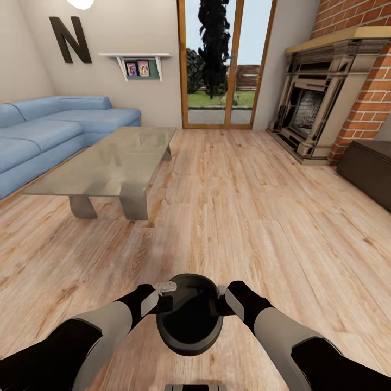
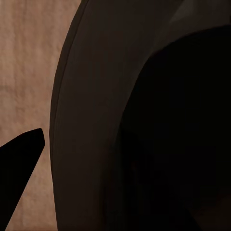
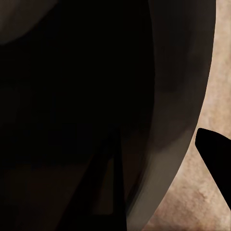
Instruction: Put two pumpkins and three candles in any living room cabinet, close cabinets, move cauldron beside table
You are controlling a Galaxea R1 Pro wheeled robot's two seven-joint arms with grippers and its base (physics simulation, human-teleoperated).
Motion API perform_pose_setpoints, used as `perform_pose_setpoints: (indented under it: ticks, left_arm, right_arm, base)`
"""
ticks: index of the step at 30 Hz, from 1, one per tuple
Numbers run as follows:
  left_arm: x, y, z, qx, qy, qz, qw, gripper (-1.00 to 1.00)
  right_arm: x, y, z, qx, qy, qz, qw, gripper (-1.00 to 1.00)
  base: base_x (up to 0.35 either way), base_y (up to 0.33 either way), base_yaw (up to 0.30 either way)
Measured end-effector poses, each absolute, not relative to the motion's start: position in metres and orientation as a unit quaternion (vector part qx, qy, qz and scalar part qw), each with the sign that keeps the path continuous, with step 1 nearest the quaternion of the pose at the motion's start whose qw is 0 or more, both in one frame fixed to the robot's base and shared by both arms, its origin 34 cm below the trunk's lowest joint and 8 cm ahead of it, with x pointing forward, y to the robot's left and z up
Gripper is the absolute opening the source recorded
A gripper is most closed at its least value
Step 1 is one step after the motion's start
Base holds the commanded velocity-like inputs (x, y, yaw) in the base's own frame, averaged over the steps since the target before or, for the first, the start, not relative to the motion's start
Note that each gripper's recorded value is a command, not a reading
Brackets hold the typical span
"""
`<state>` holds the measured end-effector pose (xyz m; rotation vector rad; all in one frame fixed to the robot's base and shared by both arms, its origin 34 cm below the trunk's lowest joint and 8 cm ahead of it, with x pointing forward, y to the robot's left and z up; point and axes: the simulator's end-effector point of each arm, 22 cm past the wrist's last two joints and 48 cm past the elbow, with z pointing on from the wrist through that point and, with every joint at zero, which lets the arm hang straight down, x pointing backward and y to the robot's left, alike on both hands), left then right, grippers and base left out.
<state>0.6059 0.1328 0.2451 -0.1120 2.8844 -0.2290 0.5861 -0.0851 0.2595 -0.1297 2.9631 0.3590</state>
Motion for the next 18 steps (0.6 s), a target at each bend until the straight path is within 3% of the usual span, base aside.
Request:
perform_pose_setpoints:
  ticks: [18]
  left_arm:
    - [0.6073, 0.1327, 0.2479, -0.038, 0.988, -0.079, 0.125, -1.0]
  right_arm:
    - [0.5874, -0.0852, 0.2622, -0.044, 0.989, 0.12, 0.08, -1.0]
  base:
    - [0.0, 0.0, 0.0]
